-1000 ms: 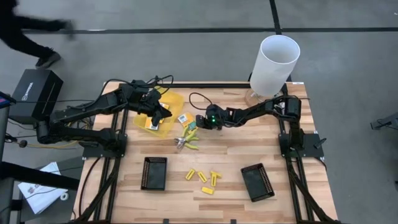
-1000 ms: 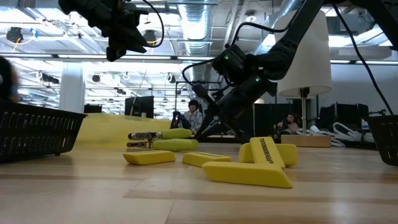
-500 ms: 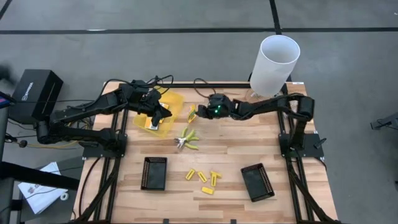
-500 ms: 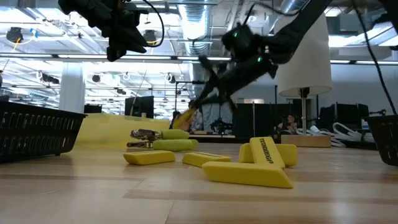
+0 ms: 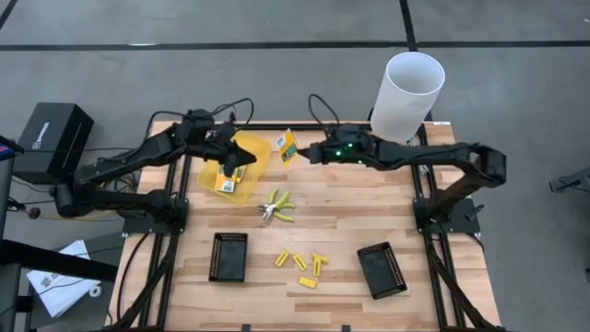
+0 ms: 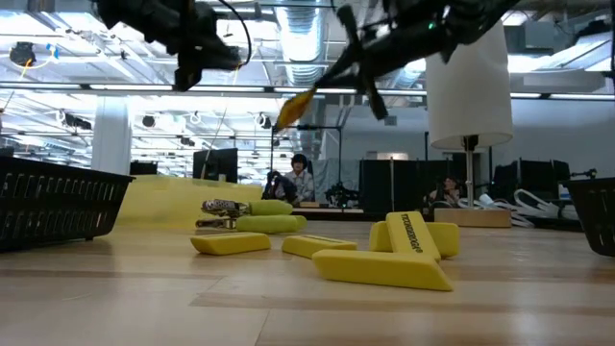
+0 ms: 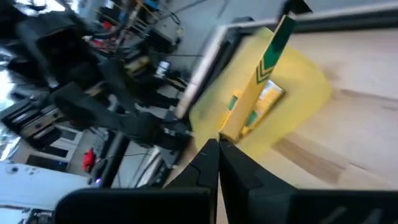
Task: Pick & Place School Supplies
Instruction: Put the yellow crayon box into the yellow bin
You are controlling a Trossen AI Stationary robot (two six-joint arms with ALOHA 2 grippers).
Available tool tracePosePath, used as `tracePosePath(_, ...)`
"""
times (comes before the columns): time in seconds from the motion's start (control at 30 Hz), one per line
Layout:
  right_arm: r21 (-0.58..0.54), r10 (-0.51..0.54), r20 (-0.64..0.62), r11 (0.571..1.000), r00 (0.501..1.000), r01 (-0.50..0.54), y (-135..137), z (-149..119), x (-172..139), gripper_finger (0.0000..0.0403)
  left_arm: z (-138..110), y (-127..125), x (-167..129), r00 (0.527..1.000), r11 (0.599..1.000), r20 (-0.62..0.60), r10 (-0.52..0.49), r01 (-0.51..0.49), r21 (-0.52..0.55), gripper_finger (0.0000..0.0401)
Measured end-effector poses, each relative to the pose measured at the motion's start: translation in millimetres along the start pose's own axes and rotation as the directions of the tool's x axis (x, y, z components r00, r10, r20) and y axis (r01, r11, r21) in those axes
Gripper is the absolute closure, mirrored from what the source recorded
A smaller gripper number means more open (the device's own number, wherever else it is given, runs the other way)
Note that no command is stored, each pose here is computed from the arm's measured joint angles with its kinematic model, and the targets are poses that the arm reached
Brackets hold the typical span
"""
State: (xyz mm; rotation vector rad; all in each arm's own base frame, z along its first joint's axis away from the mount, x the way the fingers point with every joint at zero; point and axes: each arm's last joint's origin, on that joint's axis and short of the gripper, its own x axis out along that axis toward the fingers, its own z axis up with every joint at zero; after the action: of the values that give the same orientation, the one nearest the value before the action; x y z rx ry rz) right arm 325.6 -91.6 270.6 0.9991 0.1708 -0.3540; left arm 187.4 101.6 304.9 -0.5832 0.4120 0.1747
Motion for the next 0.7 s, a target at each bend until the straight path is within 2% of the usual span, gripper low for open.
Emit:
tracePosePath(0.2,-0.055,0.092,-0.006,0.994,0.996,-0.092,25,-2,-21,0.0403,16,2,-7,0.983,0.987,0.096,-0.158,0.156,0.028,0.0289)
tracePosePath(0.4,-0.132,0.206,-0.021,0.969,0.978,-0.207,57,-3,-42,0.0403,21,13,-11,0.956,0.952,0.066,-0.286,0.291,-0.091,0.0224)
tracePosePath(0.6,-0.225,0.348,-0.068,0.908,0.935,-0.354,102,6,-54,0.0403,30,21,-8,0.876,0.860,0.028,-0.481,0.477,-0.182,0.0208)
tracePosePath(0.7,-0.266,0.335,-0.101,0.898,0.937,-0.350,117,10,-55,0.0403,40,23,-7,0.839,0.819,0.052,-0.542,0.541,-0.190,0.0216)
